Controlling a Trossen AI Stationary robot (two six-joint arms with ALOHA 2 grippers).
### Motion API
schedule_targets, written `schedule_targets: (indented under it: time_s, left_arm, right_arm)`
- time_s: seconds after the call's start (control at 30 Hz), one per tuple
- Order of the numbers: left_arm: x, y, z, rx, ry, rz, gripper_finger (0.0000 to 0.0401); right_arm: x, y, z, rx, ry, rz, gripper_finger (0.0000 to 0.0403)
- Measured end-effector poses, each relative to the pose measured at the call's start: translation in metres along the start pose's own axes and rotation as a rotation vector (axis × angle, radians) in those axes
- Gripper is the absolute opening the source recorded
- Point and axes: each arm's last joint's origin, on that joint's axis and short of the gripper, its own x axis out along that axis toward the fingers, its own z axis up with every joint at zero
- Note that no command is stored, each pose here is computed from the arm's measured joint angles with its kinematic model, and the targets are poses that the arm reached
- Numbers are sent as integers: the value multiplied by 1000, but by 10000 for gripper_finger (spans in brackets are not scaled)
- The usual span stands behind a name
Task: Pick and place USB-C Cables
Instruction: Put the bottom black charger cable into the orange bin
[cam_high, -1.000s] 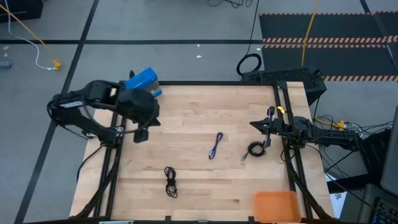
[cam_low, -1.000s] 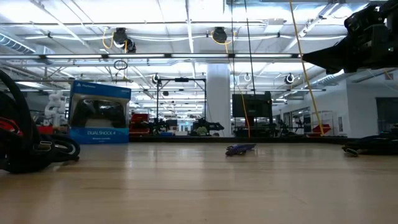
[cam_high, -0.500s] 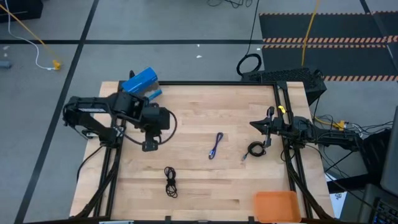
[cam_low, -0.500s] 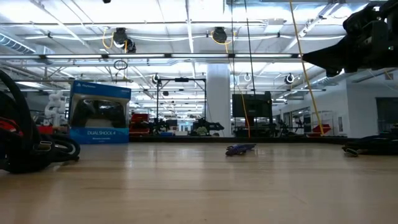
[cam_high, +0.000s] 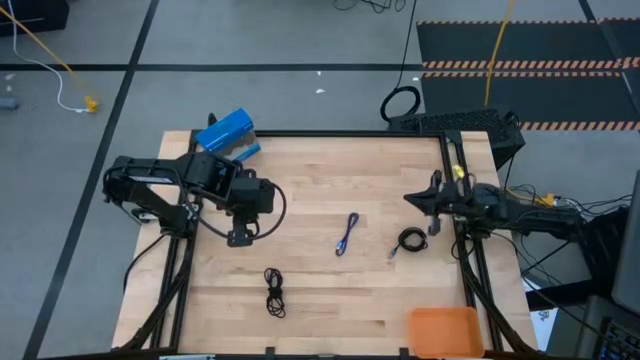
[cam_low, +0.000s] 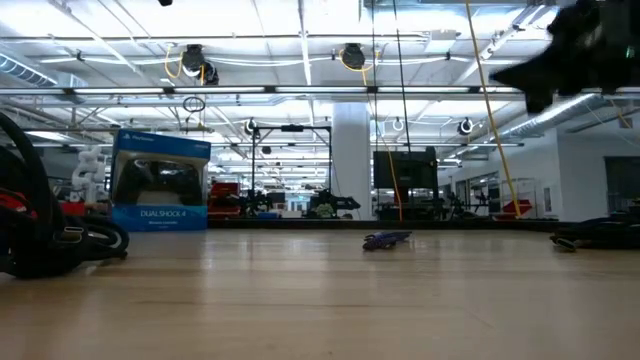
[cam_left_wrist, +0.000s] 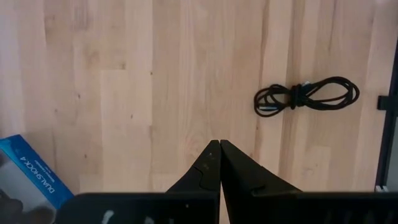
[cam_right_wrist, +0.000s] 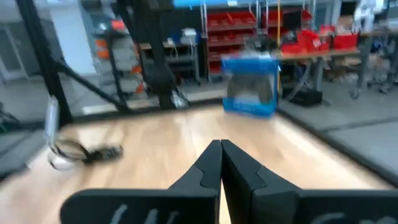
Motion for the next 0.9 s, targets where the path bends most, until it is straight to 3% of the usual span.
schedule_targets:
  time_s: [0.27, 0.6, 0.9]
  left_arm:
    - [0, 0, 0, 0, -3, 10, 3]
    - [0, 1, 0, -2, -6, 30, 4]
    - [0, 1, 0, -3, -7, 33, 3]
  right_arm:
    - [-3, 7, 82, -11, 135, -13, 0]
    - [12, 17, 176, -42, 451, -41, 0]
    - [25, 23, 221, -15, 746, -84, 0]
